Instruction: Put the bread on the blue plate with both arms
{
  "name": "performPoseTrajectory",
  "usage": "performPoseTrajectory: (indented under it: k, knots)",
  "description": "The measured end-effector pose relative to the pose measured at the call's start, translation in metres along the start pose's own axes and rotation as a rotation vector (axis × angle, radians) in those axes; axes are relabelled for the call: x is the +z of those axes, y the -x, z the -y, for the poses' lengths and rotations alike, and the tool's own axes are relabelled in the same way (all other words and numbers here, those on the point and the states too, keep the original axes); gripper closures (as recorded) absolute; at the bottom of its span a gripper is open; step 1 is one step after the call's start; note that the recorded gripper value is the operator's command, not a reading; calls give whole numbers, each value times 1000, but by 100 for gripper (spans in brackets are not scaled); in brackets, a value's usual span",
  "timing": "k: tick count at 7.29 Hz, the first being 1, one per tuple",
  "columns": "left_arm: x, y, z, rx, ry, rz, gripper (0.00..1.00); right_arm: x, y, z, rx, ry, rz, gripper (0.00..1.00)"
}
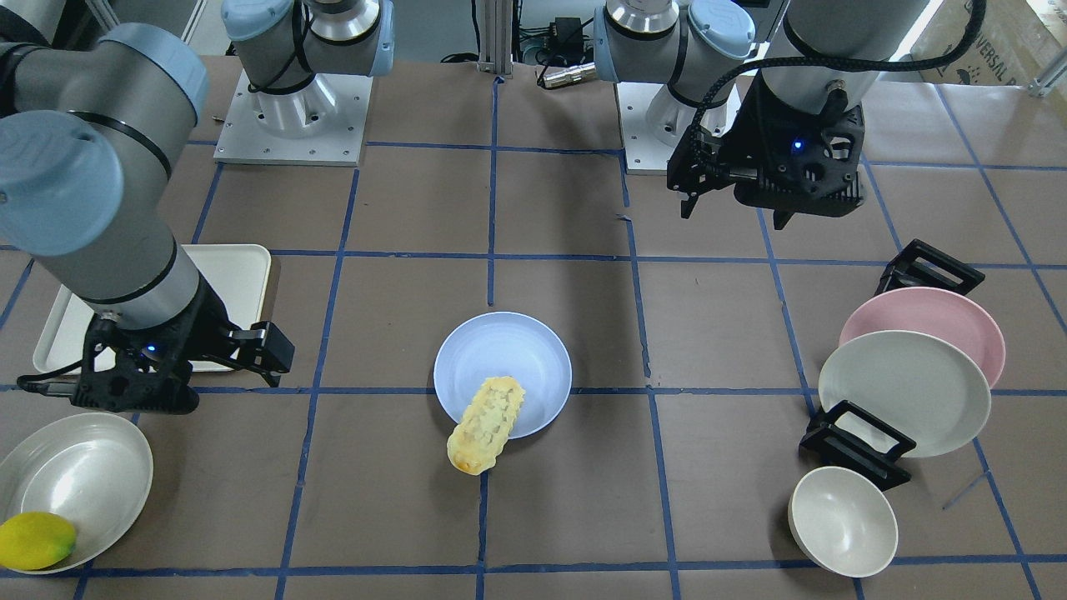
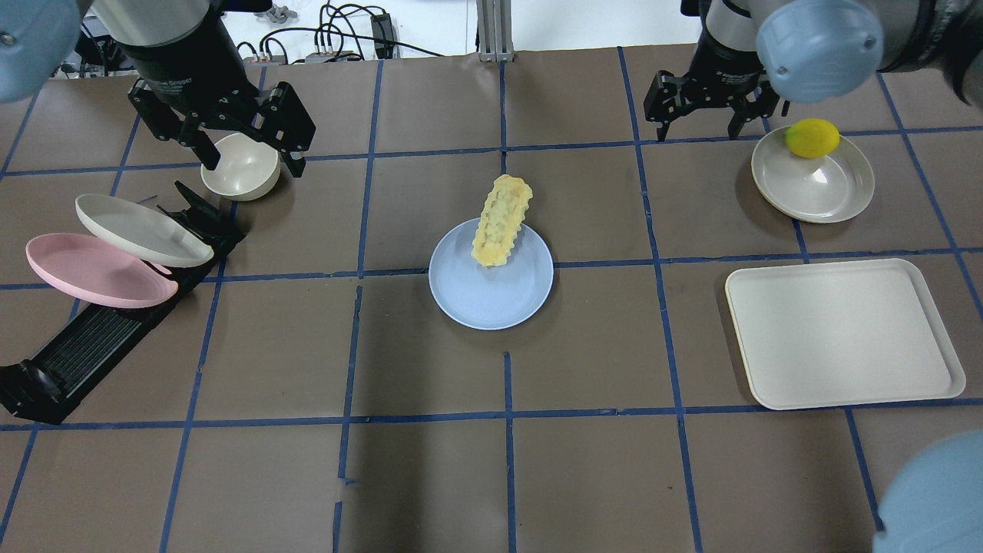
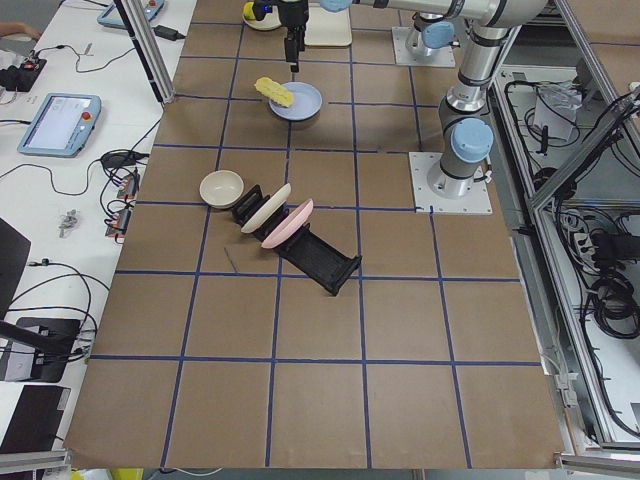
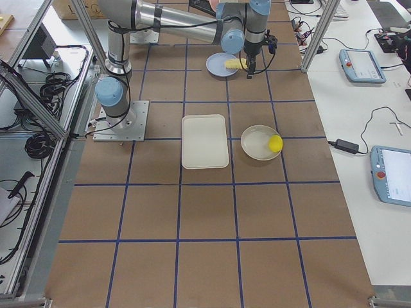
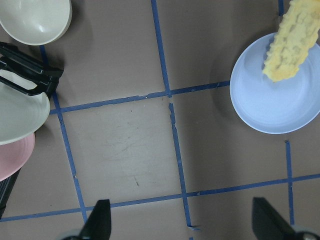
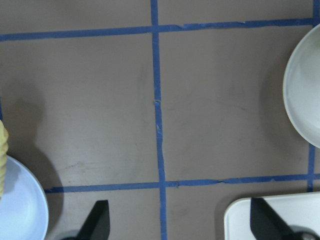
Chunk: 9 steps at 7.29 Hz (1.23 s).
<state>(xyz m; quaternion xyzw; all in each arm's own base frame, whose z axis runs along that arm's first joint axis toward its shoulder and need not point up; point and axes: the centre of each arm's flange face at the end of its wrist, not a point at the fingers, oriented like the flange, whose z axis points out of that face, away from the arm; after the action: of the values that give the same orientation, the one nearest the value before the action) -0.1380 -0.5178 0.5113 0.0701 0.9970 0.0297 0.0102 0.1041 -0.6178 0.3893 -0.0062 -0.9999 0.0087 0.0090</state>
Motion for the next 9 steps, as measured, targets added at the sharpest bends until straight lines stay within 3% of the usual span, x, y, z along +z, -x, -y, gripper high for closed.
performPoseTrajectory:
  k: [2, 4, 7, 9]
  knots:
    - [7, -2, 0, 0, 1, -4, 0, -15, -26, -30, -37, 26, -12, 1]
    - [17, -6, -6, 4, 21, -8, 0, -12, -48, -62, -5, 45, -3, 0]
    - [22, -7, -4, 7, 7, 5, 0, -12, -35, -76, -1, 31, 8, 0]
    - [20, -6, -2, -48, 17, 3, 0, -11, -29, -76, -5, 23, 6, 0]
